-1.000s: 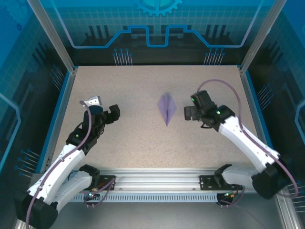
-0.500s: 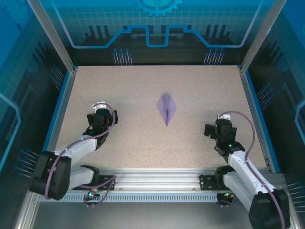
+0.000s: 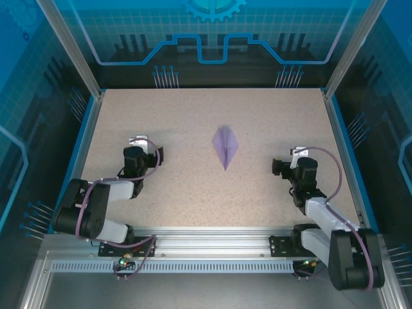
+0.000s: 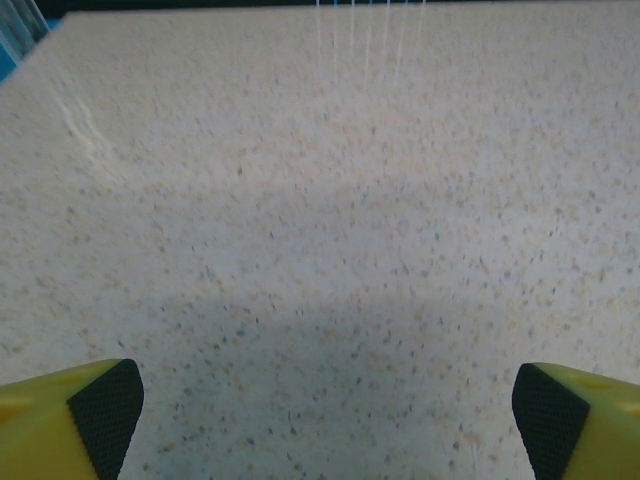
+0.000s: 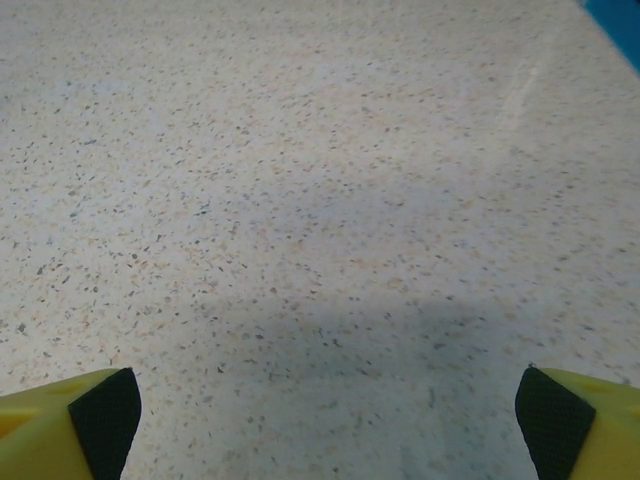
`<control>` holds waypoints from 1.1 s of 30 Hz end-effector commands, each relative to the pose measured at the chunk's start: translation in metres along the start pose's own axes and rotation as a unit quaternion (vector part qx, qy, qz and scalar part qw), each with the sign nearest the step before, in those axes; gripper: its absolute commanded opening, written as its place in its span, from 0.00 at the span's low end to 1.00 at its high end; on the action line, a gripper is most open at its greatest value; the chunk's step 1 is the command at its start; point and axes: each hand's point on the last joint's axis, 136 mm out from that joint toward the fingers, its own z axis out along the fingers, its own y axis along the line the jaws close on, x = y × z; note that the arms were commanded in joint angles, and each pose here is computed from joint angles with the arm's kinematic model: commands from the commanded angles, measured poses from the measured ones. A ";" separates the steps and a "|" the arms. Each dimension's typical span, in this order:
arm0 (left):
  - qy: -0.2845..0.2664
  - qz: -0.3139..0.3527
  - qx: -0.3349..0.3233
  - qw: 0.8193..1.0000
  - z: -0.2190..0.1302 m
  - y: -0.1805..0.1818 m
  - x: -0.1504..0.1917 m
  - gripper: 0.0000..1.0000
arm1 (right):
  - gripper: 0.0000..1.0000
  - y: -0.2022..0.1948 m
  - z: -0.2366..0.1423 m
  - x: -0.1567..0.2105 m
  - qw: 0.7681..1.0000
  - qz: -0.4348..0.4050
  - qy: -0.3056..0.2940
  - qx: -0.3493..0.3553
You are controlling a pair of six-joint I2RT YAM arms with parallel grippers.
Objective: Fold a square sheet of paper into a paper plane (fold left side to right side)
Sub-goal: Reset both arms
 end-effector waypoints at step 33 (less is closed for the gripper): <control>-0.017 -0.029 0.061 0.998 0.015 -0.002 -0.016 0.99 | 1.00 0.043 0.065 -0.044 0.994 -0.069 -0.059 -0.059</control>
